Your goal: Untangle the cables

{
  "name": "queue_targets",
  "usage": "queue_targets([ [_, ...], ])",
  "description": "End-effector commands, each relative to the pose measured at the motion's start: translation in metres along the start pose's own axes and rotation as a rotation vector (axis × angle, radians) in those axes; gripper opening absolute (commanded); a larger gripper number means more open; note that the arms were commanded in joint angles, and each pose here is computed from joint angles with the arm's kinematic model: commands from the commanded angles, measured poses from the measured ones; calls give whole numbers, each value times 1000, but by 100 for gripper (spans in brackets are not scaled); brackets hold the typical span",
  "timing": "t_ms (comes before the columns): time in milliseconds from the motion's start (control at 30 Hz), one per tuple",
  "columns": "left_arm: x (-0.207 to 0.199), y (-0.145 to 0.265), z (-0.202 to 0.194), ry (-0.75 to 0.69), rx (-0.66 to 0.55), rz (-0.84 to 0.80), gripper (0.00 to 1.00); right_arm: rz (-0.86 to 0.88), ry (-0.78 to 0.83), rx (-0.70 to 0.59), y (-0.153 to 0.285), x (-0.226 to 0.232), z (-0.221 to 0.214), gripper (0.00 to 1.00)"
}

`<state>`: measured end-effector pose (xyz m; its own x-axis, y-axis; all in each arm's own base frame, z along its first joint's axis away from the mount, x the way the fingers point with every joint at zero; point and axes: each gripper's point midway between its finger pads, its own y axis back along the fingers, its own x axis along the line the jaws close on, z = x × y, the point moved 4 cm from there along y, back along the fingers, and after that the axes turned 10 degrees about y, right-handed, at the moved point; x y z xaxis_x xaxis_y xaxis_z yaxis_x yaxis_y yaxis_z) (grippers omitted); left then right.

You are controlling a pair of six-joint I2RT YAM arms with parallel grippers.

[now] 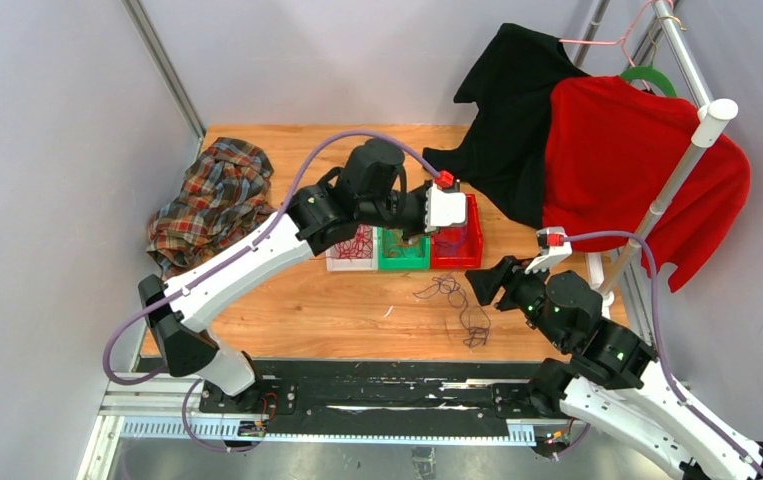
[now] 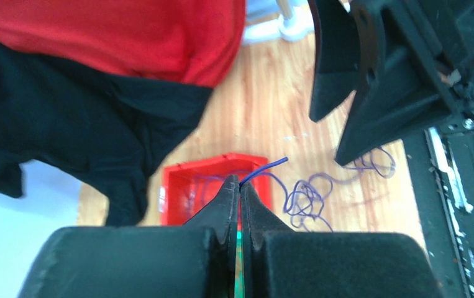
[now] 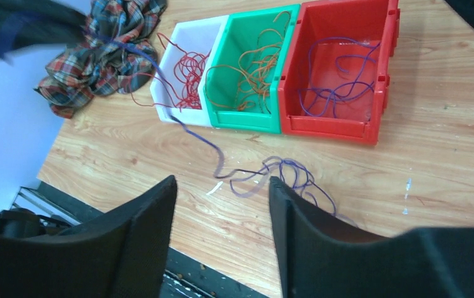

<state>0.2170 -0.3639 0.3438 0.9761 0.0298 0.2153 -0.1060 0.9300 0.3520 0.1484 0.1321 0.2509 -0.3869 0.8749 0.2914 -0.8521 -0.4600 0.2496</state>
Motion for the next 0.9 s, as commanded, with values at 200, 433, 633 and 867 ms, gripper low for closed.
queue_targets([
  [200,26,36,99,-214,-182,69,1,56,159,-100,-19,17,38,67],
  [433,44,47,148,-264,-281,137,0,11,210,-119,-48,20,41,67],
  [633,67,38,149,-292,-270,251,0,-79,171,-115,-47,0,22,68],
  [867,103,-9,85,-197,-114,340,1,-134,108,-185,-17,-25,13,69],
])
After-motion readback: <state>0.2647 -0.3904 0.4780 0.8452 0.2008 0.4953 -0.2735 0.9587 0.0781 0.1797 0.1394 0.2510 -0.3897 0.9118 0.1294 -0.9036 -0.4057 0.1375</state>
